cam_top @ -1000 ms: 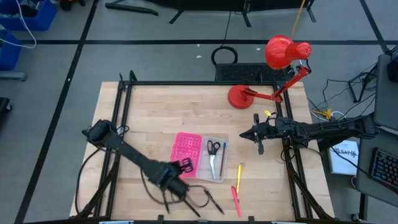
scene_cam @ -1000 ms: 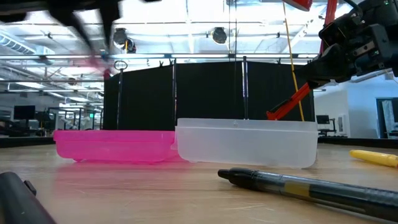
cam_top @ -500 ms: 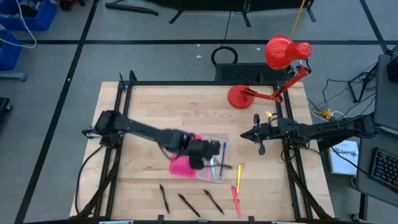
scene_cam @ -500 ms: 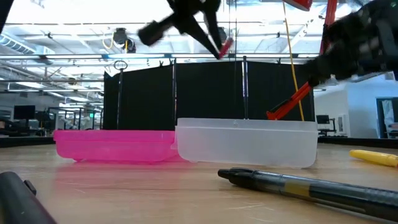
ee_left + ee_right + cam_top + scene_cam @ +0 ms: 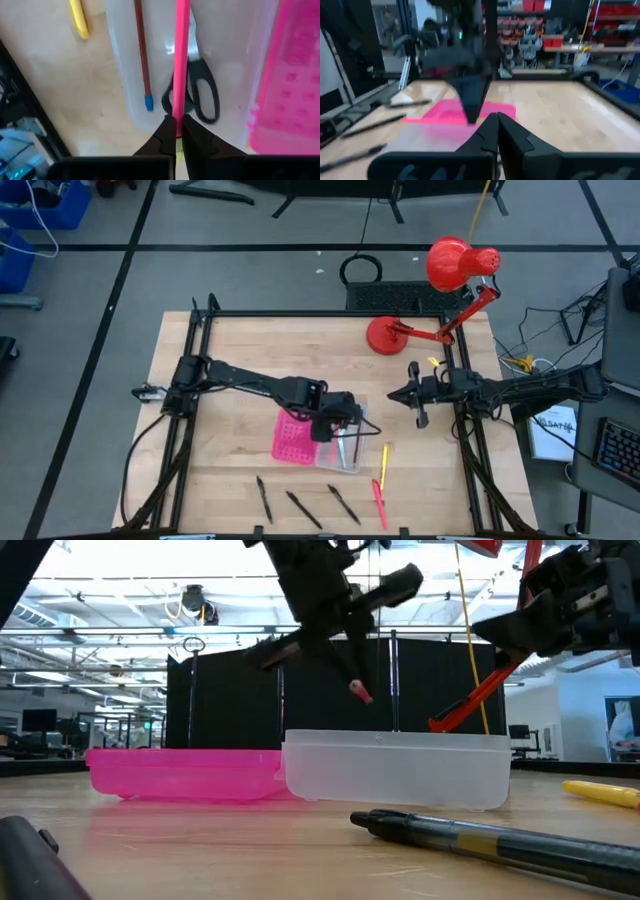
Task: Pick & place school supplies into a supply box
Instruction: Put the pink pencil into the pink box
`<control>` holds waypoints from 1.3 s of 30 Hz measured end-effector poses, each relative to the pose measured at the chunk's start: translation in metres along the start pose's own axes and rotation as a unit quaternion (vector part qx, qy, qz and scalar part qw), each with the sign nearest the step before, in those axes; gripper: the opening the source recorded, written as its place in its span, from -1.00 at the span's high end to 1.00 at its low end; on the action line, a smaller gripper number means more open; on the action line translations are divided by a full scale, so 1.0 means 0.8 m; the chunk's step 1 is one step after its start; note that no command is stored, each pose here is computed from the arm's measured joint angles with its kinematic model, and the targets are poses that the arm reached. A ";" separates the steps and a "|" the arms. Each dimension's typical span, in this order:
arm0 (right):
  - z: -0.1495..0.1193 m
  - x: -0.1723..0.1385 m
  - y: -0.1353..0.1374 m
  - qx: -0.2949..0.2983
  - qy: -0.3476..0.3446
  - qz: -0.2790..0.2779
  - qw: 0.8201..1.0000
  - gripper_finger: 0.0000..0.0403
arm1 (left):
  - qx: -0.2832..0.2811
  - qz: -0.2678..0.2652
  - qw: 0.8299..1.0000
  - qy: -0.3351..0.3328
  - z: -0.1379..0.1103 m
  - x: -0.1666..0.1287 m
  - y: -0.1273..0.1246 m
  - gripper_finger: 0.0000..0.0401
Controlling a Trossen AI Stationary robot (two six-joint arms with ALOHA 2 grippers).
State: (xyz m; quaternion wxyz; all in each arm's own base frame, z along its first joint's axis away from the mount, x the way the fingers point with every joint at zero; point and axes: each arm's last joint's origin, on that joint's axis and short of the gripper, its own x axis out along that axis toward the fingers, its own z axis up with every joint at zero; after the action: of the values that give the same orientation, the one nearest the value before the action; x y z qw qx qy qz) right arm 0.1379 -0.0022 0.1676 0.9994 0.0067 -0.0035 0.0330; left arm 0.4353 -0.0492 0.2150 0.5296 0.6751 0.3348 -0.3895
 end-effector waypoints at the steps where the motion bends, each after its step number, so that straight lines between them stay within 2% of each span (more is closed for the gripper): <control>1: 0.001 0.000 0.000 -0.002 -0.004 0.000 1.000 1.00 | 0.001 0.001 1.000 -0.002 -0.002 0.004 0.000 0.91; 12: 0.000 0.000 0.002 -0.004 -0.002 0.029 1.000 1.00 | 0.016 -0.035 0.999 -0.005 -0.019 0.041 -0.013 0.93; 27: 0.001 0.000 0.002 -0.030 -0.003 0.029 0.999 1.00 | -0.008 -0.044 0.998 -0.033 -0.021 0.048 -0.017 0.91; 32: 0.001 0.000 0.002 -0.030 -0.003 0.029 0.999 1.00 | -0.013 -0.051 0.998 -0.032 -0.022 0.062 -0.033 0.95; 39: 0.001 0.000 0.002 -0.036 -0.004 0.029 0.999 1.00 | -0.012 -0.056 0.998 -0.013 -0.020 0.076 -0.050 0.88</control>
State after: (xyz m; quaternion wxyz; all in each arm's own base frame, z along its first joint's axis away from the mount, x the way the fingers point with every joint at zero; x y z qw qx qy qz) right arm 0.1377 -0.0005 0.1680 0.9976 -0.0288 -0.0084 0.0617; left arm 0.4322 -0.0223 0.1457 0.5192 0.6440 0.3694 -0.4234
